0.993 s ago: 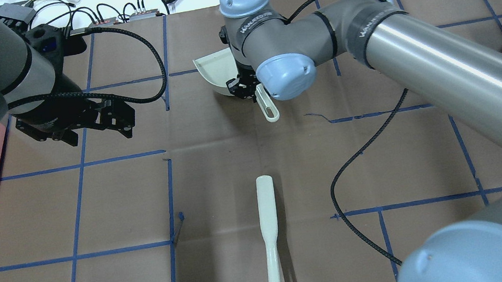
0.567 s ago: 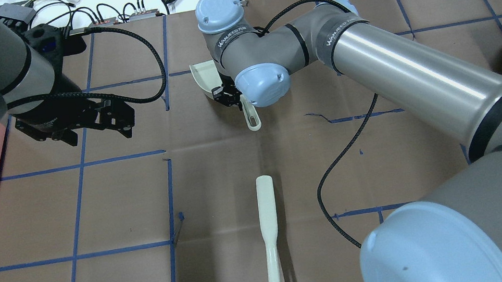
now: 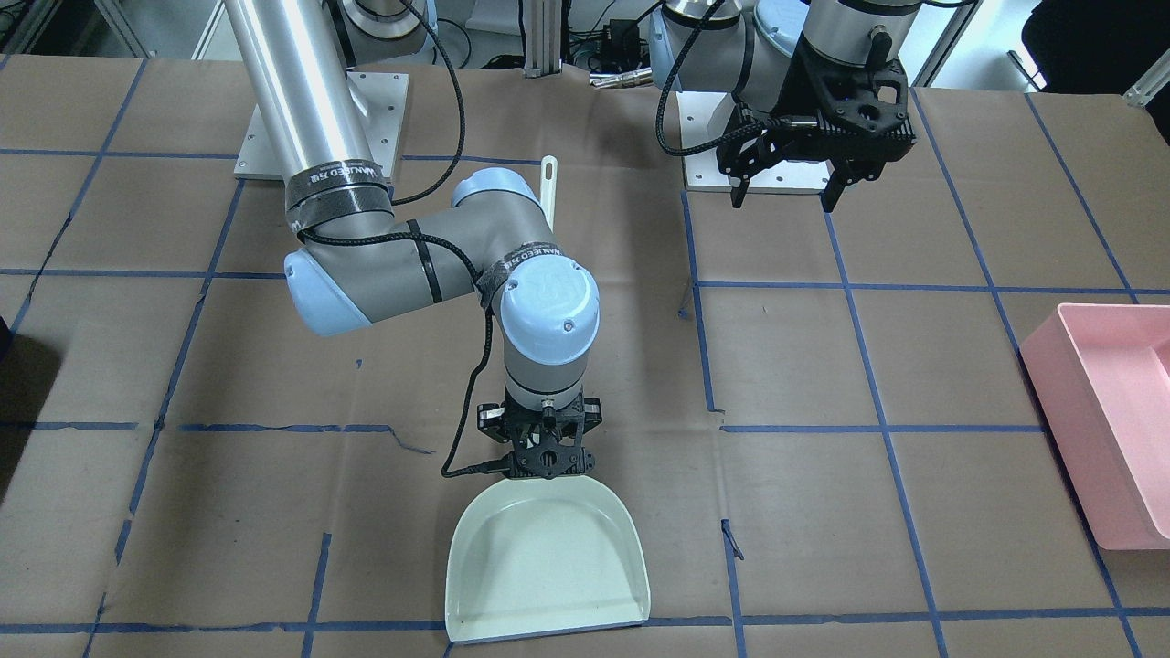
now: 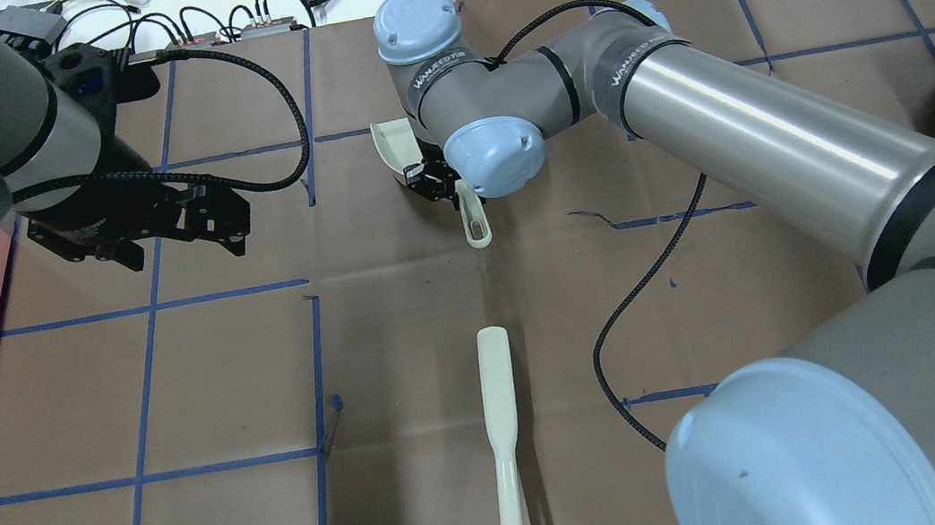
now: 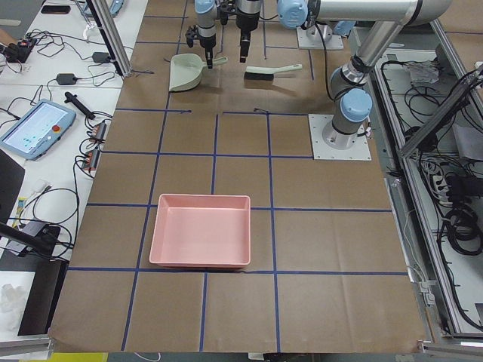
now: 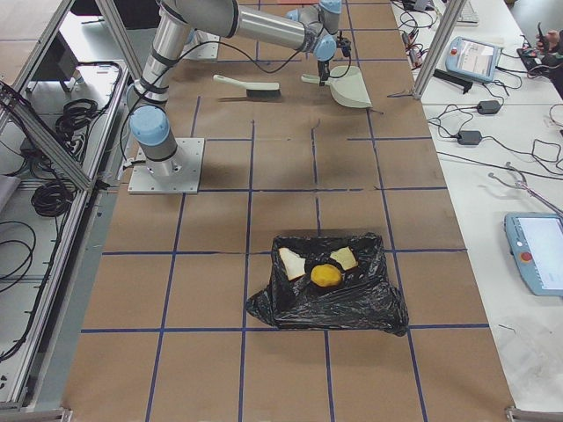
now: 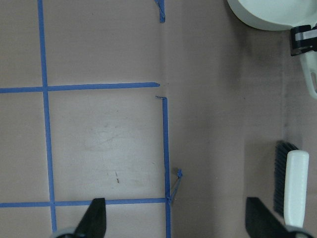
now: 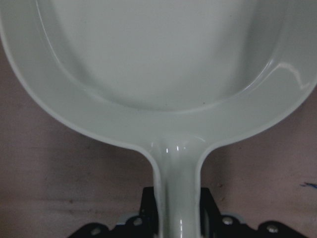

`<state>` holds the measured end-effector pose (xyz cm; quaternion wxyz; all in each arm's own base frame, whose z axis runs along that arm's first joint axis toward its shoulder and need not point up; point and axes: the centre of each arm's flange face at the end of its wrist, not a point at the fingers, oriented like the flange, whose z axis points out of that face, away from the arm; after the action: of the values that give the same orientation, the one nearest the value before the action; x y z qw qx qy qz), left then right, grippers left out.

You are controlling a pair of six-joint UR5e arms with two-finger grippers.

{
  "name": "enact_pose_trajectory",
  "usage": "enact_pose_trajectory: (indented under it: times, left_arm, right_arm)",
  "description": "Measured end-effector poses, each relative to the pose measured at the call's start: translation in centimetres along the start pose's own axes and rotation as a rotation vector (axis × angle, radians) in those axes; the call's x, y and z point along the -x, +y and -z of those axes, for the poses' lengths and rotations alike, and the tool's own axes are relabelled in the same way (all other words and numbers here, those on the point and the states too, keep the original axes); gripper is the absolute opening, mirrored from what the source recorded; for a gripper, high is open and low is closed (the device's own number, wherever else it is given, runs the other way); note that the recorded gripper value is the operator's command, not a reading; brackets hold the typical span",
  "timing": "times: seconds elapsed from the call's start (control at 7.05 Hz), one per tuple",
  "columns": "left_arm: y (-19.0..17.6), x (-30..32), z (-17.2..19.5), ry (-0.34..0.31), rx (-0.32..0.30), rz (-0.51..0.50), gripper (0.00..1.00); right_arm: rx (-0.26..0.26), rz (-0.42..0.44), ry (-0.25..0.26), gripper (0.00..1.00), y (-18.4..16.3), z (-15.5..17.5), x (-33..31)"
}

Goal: Sweep and dump trash in nearest bin
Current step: 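Lower the dustpan onto the table and open the right gripper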

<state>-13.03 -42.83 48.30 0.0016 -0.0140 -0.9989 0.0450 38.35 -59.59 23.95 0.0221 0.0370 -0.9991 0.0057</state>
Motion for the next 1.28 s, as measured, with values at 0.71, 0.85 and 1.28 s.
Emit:
enact_pose_trajectory:
  times: [0.71,0.85,1.28]
  left_arm:
    - [-0.01,0.00,0.05,0.000,-0.001,0.000,0.99]
    - [-0.01,-0.01,0.05,0.000,-0.001,0.000,0.99]
    - [-0.01,0.01,0.05,-0.001,-0.001,0.000,0.99]
  right_arm:
    - [-0.001,-0.038,-0.014,0.17,-0.29,0.20,0.03]
    - [0.000,-0.037,-0.015,0.73,-0.26,0.21,0.12]
    - [0.002,-0.031,-0.014,1.00,-0.47,0.10,-0.22]
